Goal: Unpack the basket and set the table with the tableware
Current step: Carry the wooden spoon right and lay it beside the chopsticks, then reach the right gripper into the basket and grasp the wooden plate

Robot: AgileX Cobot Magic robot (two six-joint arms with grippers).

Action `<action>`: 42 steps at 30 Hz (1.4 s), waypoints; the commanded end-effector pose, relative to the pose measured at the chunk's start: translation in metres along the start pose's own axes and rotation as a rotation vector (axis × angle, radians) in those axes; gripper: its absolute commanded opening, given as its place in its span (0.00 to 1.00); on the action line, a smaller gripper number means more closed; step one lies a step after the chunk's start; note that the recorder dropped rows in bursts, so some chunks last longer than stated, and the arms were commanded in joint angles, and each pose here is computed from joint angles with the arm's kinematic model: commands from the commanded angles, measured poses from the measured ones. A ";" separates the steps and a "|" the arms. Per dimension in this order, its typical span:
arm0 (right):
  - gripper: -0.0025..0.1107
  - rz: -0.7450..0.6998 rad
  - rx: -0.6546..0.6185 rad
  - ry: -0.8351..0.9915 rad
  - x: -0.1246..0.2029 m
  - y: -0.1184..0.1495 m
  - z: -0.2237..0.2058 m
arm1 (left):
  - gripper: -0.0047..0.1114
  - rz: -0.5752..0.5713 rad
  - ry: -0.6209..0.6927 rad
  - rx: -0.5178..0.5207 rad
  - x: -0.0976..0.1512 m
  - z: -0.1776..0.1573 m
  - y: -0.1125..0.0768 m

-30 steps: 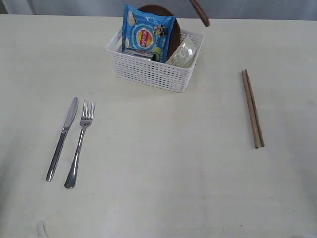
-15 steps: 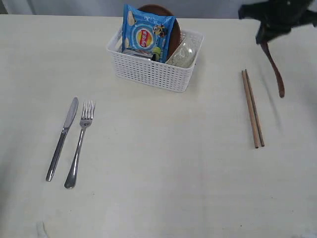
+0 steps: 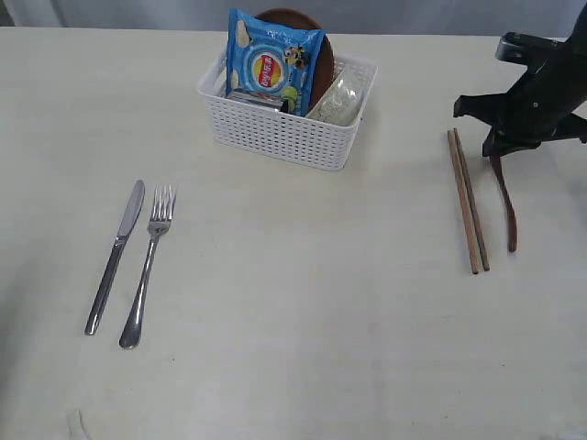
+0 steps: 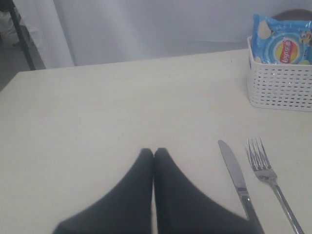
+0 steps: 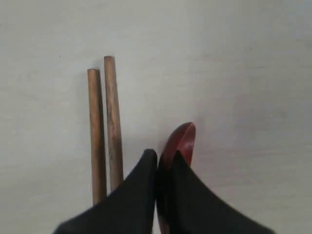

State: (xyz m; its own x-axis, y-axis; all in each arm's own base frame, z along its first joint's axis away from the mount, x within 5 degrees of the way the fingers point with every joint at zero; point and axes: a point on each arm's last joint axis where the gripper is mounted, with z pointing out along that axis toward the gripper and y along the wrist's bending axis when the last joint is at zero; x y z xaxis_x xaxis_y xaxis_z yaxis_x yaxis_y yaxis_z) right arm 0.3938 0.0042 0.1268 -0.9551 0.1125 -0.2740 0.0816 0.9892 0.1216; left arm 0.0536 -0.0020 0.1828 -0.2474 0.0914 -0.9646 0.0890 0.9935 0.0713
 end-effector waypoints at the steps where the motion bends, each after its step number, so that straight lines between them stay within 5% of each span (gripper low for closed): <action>1: 0.05 -0.022 -0.004 -0.001 0.001 0.002 0.004 | 0.04 0.002 -0.001 0.004 0.001 0.000 0.000; 8: 0.37 -0.007 -0.004 0.001 0.002 0.002 0.004 | 0.04 0.002 -0.001 0.004 0.001 0.000 0.000; 14: 0.37 0.016 -0.049 -0.045 -0.010 0.009 -0.017 | 0.04 0.002 -0.001 0.004 0.001 0.000 0.000; 19: 0.37 -0.022 -0.210 -0.140 -0.026 0.029 -0.060 | 0.04 0.002 -0.001 0.004 0.001 0.000 0.000; 23: 0.37 -0.109 -0.373 -0.220 -0.033 0.065 -0.105 | 0.04 0.002 -0.001 0.004 0.001 0.000 0.000; 28: 0.37 -0.212 -0.424 -0.214 -0.024 0.116 -0.121 | 0.04 0.002 -0.001 0.004 0.001 0.000 0.000; 36: 0.37 -0.341 -0.151 -0.245 -0.028 0.194 -0.134 | 0.04 0.002 -0.001 0.004 0.001 0.000 0.000; 42: 0.37 -0.321 -0.146 -0.184 -0.042 0.216 -0.103 | 0.04 0.002 -0.001 0.004 0.001 0.000 0.000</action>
State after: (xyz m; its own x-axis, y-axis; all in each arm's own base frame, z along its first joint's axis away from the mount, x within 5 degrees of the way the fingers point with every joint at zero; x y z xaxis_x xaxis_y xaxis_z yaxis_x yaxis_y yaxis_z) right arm 0.4161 0.2024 0.2691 -0.8476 -0.1742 -0.5012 -0.2814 0.9484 0.1462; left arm 0.0536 -0.0020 0.1828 -0.2474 0.0914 -0.9646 0.0890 0.9935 0.0713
